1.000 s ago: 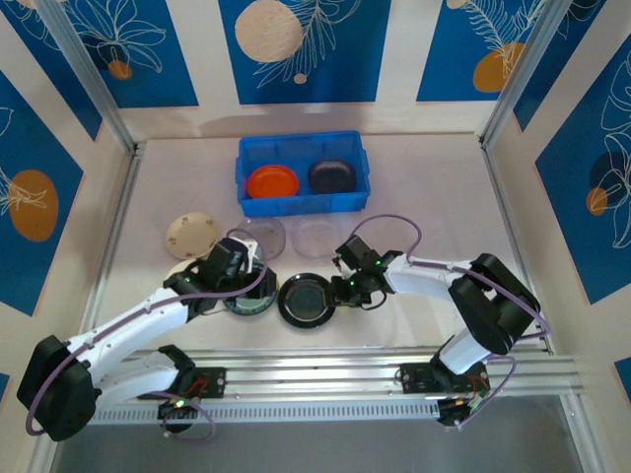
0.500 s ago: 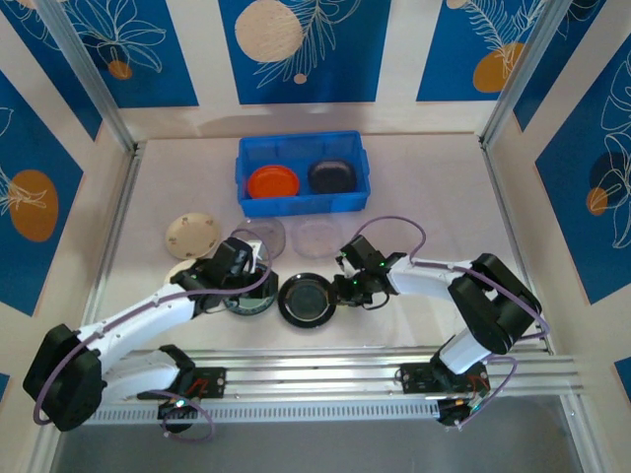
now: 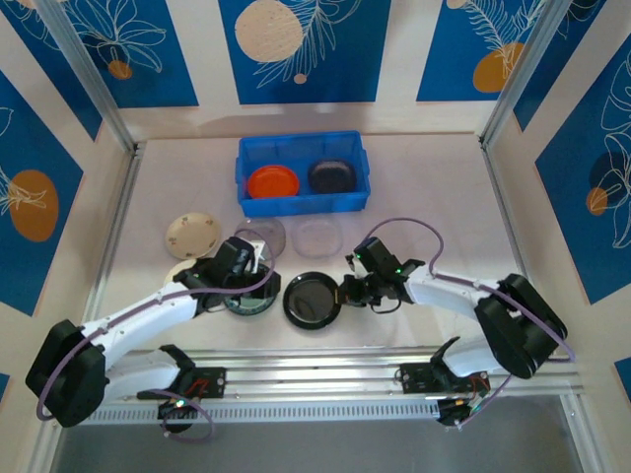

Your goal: Place the plates into the plastic bin on the countertop

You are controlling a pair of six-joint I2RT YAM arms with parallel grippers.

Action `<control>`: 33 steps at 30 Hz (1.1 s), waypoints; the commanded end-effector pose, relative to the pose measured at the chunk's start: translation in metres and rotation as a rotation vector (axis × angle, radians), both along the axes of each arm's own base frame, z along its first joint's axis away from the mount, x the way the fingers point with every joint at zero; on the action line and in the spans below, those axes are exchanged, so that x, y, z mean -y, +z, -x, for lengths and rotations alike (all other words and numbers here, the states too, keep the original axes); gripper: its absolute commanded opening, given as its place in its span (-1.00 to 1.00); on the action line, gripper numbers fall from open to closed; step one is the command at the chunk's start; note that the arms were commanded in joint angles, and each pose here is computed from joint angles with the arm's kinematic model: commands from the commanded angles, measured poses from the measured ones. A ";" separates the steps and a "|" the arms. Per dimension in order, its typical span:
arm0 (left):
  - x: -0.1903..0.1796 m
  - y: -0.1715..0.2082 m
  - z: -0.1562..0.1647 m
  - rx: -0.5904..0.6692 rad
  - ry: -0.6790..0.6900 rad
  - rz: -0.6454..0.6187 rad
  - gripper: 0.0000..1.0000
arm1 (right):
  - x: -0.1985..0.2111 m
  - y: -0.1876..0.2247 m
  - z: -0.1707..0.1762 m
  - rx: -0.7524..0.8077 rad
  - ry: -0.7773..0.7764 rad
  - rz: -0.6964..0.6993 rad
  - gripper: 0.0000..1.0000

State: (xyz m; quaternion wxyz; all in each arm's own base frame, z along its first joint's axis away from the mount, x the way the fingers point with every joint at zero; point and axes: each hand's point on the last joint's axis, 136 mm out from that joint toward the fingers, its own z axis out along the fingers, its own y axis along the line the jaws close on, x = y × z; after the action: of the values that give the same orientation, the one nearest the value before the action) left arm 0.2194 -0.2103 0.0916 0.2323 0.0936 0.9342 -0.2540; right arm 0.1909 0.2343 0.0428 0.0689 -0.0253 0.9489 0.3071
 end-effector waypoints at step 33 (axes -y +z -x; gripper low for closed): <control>0.060 0.065 -0.011 0.040 -0.217 0.368 -1.00 | -0.023 0.103 -0.055 0.252 0.091 -0.244 -0.79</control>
State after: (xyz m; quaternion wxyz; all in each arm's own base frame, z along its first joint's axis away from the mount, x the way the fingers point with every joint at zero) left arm 0.2334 -0.2615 0.1350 0.2286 0.1306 0.8747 -0.4070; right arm 0.2365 0.2450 0.1245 0.1542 -0.0749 0.9015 0.3975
